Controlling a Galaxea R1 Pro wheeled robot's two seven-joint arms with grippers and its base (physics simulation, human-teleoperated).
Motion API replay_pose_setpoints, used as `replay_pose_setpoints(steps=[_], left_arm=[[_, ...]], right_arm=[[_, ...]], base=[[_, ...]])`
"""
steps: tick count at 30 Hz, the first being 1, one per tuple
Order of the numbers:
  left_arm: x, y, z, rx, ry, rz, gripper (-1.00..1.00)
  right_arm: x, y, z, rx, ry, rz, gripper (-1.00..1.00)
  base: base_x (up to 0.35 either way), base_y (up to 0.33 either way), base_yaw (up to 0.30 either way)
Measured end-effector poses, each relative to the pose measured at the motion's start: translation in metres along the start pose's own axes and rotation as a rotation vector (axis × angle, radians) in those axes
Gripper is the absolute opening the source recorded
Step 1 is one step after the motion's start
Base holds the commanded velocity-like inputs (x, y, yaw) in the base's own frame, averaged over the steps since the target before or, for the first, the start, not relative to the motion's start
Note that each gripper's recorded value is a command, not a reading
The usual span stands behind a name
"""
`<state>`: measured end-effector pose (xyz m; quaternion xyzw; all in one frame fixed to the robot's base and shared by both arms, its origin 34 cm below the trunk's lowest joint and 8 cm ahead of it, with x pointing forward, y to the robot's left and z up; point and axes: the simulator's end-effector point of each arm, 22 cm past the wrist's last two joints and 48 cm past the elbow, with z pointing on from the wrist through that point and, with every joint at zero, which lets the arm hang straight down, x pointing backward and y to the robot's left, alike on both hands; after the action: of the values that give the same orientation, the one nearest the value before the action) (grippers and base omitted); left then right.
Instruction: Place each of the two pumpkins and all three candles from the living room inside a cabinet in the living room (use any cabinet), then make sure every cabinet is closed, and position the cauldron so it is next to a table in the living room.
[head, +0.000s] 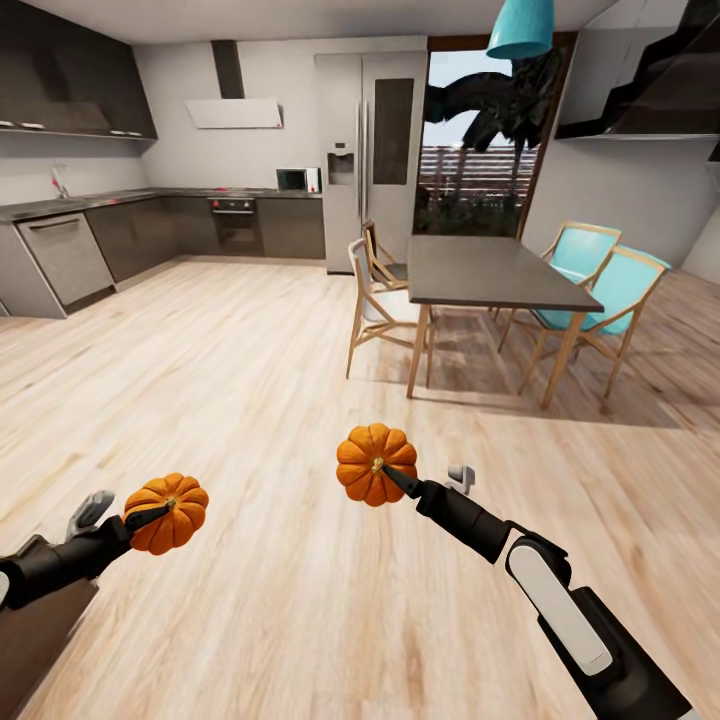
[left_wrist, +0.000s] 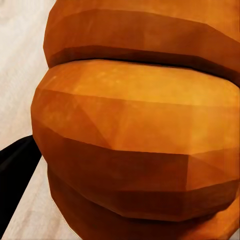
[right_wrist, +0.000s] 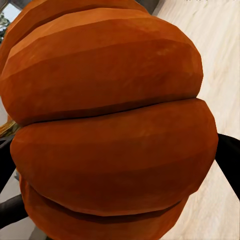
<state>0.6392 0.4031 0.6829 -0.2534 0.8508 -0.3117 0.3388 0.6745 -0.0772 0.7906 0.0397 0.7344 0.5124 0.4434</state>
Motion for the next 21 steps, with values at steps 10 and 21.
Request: replay_pose_setpoints(steps=[10, 21], left_arm=[[0.0007, 0.0006, 0.0004, -0.004, 0.002, 0.003, -1.0], [0.002, 0.0004, 0.0015, -0.005, 0.005, 0.004, -1.0]], right_arm=[[0.0, -0.0001, 0.0, 0.0, 0.0, 0.0, -1.0], [0.0001, -0.0002, 0.0, 0.0, 0.0, 0.0, -1.0]], base=[[0.245, 0.0, 0.0], [0.245, 0.0, 0.0]])
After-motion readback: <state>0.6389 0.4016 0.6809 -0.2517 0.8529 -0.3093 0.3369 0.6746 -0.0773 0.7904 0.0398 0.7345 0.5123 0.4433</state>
